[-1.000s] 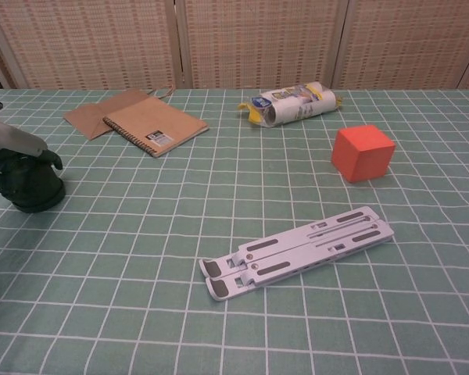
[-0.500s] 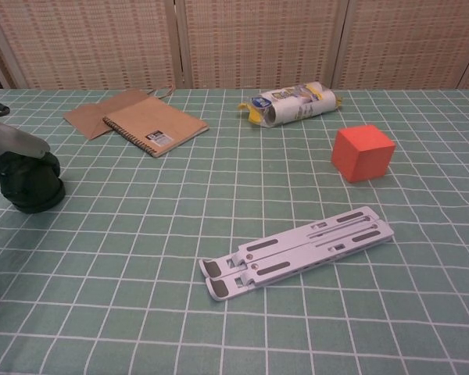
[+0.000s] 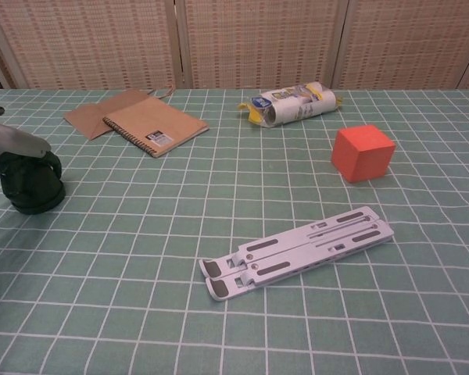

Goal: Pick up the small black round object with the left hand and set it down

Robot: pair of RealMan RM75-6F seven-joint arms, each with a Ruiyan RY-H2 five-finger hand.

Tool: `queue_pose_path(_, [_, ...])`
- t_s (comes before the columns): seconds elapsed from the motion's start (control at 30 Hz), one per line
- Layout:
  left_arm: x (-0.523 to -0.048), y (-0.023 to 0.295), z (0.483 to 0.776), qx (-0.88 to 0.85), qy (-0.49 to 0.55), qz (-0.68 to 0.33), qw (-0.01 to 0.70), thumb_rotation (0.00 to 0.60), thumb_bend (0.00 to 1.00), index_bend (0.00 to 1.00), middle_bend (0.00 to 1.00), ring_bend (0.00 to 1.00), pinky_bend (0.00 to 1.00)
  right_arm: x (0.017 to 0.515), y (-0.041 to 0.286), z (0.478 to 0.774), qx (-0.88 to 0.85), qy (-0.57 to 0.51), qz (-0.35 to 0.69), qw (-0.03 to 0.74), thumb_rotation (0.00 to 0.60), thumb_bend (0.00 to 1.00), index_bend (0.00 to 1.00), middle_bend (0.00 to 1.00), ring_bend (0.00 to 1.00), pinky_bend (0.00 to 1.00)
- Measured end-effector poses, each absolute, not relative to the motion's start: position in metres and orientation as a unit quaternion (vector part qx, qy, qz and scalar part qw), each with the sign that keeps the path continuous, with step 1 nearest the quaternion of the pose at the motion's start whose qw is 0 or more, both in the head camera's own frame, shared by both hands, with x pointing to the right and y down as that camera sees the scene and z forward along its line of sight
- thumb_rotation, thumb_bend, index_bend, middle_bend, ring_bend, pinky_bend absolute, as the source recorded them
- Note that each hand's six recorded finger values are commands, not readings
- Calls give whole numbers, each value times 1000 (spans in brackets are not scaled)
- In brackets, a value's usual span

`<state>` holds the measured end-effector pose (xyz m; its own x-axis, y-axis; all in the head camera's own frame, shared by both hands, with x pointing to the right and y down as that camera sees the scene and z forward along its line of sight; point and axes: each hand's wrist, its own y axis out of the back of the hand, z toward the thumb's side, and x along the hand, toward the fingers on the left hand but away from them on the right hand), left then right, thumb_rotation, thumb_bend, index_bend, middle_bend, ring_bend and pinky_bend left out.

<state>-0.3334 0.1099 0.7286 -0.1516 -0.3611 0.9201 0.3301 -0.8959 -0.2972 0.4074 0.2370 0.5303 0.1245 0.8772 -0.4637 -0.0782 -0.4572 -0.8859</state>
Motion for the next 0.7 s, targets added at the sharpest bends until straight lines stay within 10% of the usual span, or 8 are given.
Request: queue_pose_path(0.7, [-351, 106, 727, -622, 39, -749, 223, 600, 495, 760, 791, 680, 759, 401, 238, 536, -632, -311, 578, 412, 600, 61, 0, 0, 0, 0])
